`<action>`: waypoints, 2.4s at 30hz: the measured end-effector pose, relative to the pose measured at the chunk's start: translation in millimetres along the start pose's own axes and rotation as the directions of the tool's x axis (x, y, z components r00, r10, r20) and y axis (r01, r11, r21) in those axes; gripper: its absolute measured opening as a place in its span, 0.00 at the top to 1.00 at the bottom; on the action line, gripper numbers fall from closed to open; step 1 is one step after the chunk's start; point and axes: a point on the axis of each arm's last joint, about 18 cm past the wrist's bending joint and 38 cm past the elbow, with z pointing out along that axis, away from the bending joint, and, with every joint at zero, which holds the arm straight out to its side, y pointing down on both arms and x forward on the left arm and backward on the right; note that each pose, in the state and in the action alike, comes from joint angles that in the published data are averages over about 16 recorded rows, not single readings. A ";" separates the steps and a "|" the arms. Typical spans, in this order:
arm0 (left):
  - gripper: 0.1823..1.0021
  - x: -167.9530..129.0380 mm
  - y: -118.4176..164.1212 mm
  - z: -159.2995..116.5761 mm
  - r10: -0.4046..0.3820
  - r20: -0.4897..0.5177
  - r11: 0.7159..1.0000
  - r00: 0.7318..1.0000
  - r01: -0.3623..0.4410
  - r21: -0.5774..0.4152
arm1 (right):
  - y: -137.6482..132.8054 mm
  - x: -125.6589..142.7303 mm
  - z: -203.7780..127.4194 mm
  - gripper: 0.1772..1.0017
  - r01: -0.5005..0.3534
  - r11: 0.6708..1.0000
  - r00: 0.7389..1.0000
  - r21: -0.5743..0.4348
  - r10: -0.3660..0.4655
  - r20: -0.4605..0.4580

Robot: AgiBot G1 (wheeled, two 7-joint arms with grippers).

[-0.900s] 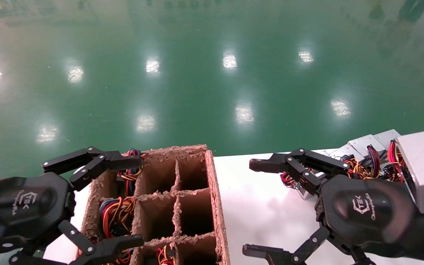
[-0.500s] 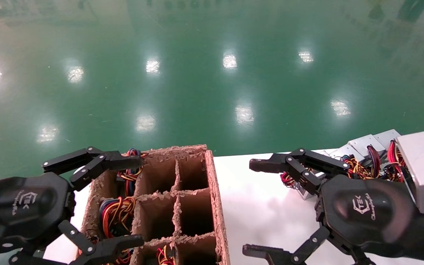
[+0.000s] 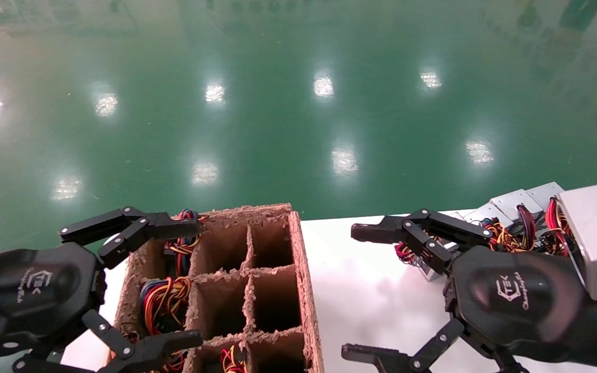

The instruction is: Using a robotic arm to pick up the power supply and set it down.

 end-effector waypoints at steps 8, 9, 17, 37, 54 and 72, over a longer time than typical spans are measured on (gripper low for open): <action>0.03 0.0 0.0 0.0 0.000 0.000 1.000 1.000 0.000 0.000 | 5.4 1.4 2.4 0.00 0.006 1.000 1.000 -0.028 -0.006 -0.004; 0.04 0.0 0.0 0.0 0.000 0.000 1.000 1.000 0.000 0.000 | 7.0 2.0 3.6 0.00 0.007 0.999 1.000 -0.036 -0.007 -0.005; 0.13 0.0 0.0 0.0 0.000 0.000 1.000 1.000 0.000 0.000 | 25.2 8.7 23.3 0.00 0.002 0.994 1.000 -0.107 -0.003 -0.004; 0.64 0.0 0.0 0.0 0.000 0.000 1.000 1.000 0.000 0.000 | 63.5 -31.8 89.2 0.00 -0.050 0.977 0.954 -0.207 0.108 0.281; 0.95 0.0 0.0 0.0 0.000 0.000 1.000 1.000 0.000 0.000 | 98.7 -70.7 108.6 0.00 -0.089 0.971 0.891 -0.221 0.177 0.419; 0.99 0.0 0.0 0.0 0.000 0.000 1.000 1.000 0.000 0.000 | 118.8 -78.8 154.4 0.00 -0.102 0.965 0.855 -0.240 0.209 0.475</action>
